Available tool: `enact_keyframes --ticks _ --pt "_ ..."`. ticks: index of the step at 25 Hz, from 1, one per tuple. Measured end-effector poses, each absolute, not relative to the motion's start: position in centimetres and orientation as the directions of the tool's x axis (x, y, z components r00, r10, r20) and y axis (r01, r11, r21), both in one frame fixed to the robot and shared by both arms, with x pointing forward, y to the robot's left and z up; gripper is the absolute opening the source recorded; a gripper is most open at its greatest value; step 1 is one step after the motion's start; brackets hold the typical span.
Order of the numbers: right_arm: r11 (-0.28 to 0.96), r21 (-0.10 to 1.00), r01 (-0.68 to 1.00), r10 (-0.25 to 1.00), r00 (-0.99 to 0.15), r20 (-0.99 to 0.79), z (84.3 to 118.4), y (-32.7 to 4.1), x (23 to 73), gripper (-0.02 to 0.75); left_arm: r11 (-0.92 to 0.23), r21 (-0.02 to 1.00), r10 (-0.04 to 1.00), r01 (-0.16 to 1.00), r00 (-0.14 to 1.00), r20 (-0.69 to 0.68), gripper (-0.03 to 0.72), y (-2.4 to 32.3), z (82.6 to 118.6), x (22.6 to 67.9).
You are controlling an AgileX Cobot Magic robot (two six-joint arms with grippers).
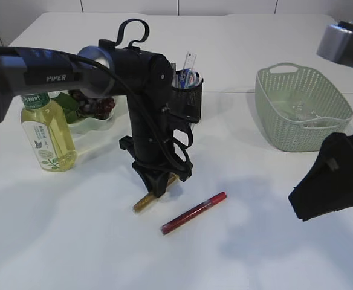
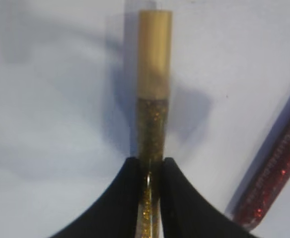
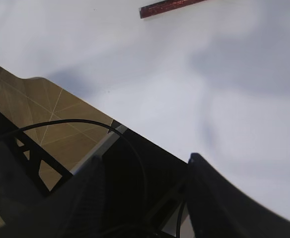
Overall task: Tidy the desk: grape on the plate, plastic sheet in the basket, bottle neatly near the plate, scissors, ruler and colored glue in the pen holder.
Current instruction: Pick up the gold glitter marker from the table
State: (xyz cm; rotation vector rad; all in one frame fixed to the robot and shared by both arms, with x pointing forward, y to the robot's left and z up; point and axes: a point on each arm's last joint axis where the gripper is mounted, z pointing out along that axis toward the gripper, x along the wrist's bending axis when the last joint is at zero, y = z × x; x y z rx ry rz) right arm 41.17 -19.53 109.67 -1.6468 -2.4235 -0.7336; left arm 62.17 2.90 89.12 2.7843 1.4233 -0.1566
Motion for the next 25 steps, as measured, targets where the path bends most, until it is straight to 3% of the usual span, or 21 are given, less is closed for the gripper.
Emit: enact_keyframes --ticks 6,13,17,20,25 --pt "0.290 0.322 0.901 0.842 -0.400 0.361 109.7 -19.5 41.2 0.418 -0.582 0.004 0.808 0.813 0.579 -0.110 0.086 3.1 91.9 61.6" --pt "0.290 0.322 0.901 0.842 -0.400 0.361 109.7 -19.5 41.2 0.418 -0.556 -0.013 0.820 0.831 0.546 -0.171 0.086 5.0 94.3 57.8" --pt "0.290 0.322 0.901 0.842 -0.400 0.361 109.7 -19.5 41.2 0.418 -0.507 0.169 0.828 0.845 0.532 -0.177 0.086 6.3 96.5 55.9" --pt "0.290 0.322 0.901 0.842 -0.400 0.361 109.7 -19.5 41.2 0.418 -0.446 0.368 0.833 0.816 0.529 -0.165 0.085 7.1 98.1 55.1" --pt "0.292 0.323 0.900 0.842 -0.402 0.360 109.7 -19.5 41.2 0.418 -0.364 0.643 0.832 0.674 0.546 -0.101 0.085 7.4 100.5 56.0"
